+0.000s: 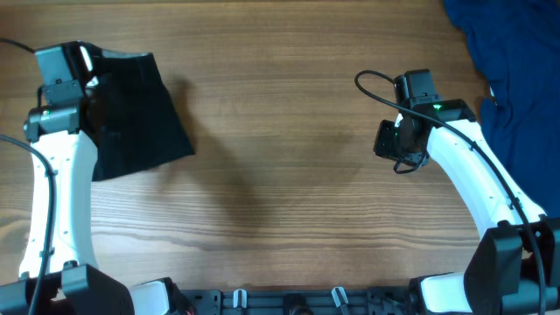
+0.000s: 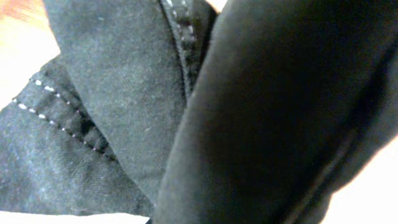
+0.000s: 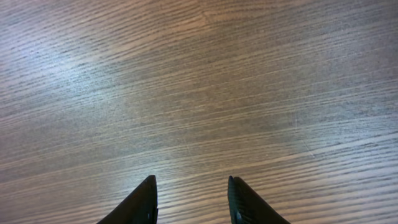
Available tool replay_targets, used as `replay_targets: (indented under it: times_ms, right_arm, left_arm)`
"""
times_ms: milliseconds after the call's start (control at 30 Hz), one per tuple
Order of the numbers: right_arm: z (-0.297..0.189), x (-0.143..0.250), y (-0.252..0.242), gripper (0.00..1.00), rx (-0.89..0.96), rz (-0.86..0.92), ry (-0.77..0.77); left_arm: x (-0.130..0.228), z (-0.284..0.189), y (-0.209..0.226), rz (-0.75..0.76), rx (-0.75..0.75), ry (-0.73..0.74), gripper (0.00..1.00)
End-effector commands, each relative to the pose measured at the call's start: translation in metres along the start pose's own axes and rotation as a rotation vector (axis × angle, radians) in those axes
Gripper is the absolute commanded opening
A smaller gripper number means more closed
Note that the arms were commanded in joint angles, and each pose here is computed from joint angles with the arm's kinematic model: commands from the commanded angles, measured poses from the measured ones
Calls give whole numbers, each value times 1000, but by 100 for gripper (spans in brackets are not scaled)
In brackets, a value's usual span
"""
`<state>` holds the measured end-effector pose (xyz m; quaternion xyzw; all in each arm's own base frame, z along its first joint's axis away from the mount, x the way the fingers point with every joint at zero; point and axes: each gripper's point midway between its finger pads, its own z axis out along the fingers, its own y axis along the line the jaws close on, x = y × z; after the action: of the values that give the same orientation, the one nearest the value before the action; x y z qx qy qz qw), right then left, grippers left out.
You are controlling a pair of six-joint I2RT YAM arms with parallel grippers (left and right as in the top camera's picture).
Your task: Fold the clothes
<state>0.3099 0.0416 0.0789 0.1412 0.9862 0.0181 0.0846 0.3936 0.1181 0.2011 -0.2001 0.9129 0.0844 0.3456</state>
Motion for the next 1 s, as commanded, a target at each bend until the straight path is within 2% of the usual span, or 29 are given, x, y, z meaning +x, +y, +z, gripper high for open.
replay_targets:
  times_ms: [0, 133, 400, 433, 467, 500, 567, 633, 700, 767, 833, 900, 967]
  right_arm:
    - [-6, -3, -3, 37, 10, -8, -23]
    - [-6, -3, -3, 37, 10, -29, -22]
    - [-6, -1, -4, 38, 14, -29, -13]
    - [-6, -1, -4, 37, 14, -27, -13]
    - [-6, -1, -4, 38, 14, -26, -13]
    - [-6, -1, -4, 38, 14, -26, -13]
    - [-6, 0, -4, 38, 14, -27, -11]
    - [-6, 0, -4, 38, 15, -27, -10]
    - [-6, 0, -4, 38, 15, -27, -9]
    - [-6, 0, -4, 42, 14, -27, -9]
    - [-6, -1, 0, 58, -8, -29, -14]
    - [-6, -5, 8, 84, -48, -34, -24]
    - [-9, -21, 27, 99, -140, -100, -88]
  left_arm:
    - [-22, 8, 24, 48, -68, -71, 4]
    - [-32, 30, 38, 71, -83, -96, 4]
    - [-37, 63, 78, 3, -146, -111, 8]
    - [-38, 65, 83, -5, -153, -116, 16]
    - [-39, 68, 90, -16, -165, -122, 75]
    - [-39, 68, 99, -32, -190, -124, 100]
    - [-44, 59, 132, -123, -309, -146, 100]
    - [-50, 53, 135, -128, -312, -153, 100]
    - [-58, 46, 115, -111, -239, -176, 100]
    - [-64, 39, 64, -57, -73, -188, 100]
    - [-53, 35, 0, 29, 66, -153, 100]
    - [-34, 28, -61, 128, 163, -109, 100]
    - [-14, 17, -113, 206, 250, -76, 100]
